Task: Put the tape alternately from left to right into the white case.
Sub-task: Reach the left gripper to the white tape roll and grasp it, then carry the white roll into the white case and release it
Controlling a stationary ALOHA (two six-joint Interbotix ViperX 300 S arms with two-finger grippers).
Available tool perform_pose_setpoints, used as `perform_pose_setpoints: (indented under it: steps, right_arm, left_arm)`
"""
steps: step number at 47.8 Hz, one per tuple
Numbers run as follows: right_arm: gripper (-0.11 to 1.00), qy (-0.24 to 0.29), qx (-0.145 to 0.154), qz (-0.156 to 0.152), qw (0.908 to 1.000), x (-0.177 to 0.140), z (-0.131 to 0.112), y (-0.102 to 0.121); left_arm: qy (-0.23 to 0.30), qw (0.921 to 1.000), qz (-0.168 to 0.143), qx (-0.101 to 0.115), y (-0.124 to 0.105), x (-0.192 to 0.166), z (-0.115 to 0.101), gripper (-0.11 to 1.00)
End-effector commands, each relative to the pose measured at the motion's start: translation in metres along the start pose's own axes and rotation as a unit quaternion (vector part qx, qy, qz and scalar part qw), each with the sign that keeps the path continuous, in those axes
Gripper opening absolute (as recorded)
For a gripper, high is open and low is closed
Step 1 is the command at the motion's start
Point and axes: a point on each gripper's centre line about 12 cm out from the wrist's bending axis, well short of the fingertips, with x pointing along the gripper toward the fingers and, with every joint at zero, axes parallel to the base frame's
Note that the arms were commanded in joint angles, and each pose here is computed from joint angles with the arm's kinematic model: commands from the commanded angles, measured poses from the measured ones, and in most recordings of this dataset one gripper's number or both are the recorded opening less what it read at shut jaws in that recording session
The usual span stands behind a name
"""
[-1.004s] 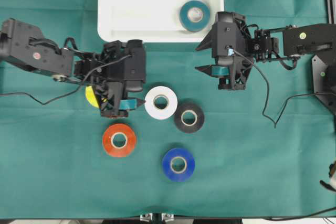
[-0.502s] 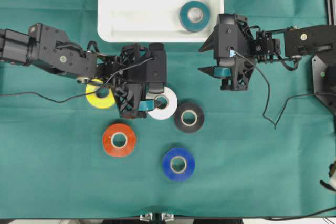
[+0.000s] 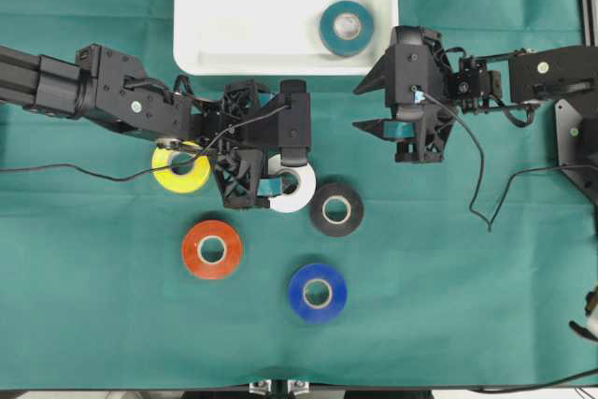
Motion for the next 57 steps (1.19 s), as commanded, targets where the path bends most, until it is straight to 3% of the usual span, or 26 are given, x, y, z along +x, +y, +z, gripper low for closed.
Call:
perform_pose_setpoints:
  steps: [1, 7, 15, 21, 50, 57]
  right_arm:
    - [0.66, -0.013, -0.002, 0.002, 0.9999, -0.002, 0.006, 0.001]
    - [0.66, -0.014, -0.002, 0.002, 0.9999, -0.002, 0.006, 0.001]
    - [0.66, -0.013, -0.002, 0.002, 0.9999, -0.002, 0.006, 0.001]
    - [0.66, -0.014, -0.002, 0.002, 0.9999, -0.002, 0.006, 0.001]
    - [0.66, -0.014, -0.001, 0.002, 0.9999, -0.002, 0.006, 0.001]
    - [0.66, -0.014, -0.001, 0.002, 0.9999, -0.002, 0.006, 0.001]
  left_arm:
    - [-0.022, 0.9998, -0.001, -0.001, 0.000, -0.008, 0.015, 0.64]
    - [-0.016, 0.9999, -0.001, -0.001, 0.000, -0.008, 0.013, 0.56]
    - [-0.001, 1.0000, 0.000, 0.000, 0.000, -0.009, 0.011, 0.16]
    - [-0.001, 1.0000, -0.001, 0.000, -0.001, -0.011, 0.012, -0.02]
    - [-0.012, 0.9999, 0.001, 0.010, 0.000, -0.041, 0.037, -0.02]
    - [-0.021, 0.9994, 0.009, 0.027, 0.012, -0.053, 0.047, -0.02]
